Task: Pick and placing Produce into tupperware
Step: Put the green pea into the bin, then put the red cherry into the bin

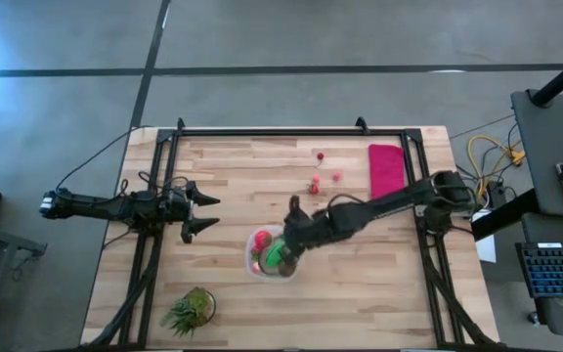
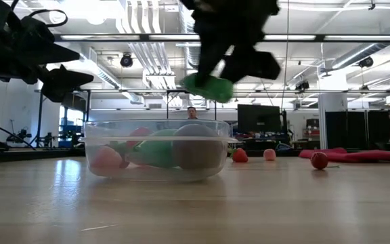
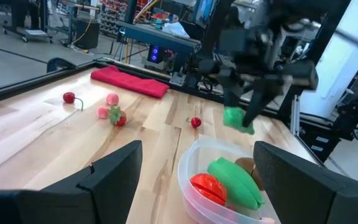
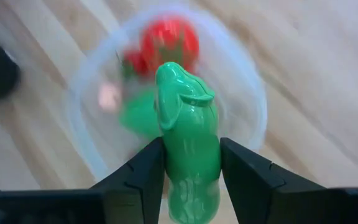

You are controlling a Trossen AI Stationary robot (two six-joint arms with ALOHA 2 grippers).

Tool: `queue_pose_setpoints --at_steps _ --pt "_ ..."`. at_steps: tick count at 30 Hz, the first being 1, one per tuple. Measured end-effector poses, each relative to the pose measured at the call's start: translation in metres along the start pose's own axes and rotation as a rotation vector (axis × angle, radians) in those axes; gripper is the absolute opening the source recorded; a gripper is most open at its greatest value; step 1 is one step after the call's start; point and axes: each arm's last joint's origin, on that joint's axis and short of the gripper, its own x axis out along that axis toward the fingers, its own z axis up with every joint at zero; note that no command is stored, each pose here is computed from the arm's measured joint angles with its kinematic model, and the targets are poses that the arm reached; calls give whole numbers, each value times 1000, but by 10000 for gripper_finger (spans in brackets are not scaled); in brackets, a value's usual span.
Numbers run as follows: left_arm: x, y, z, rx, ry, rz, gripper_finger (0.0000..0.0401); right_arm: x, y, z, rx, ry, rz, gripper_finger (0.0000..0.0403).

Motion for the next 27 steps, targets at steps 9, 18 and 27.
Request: queue_pose_setpoints --at_steps 9,18,27 --pt "0 0 0 0 1 0 294 6 -21 29 -20 35 44 144" --pt "0 0 0 1 2 0 294 8 -20 29 -28 47 74 152" --pt "0 0 0 1 2 0 294 8 -19 30 -26 32 78 152"
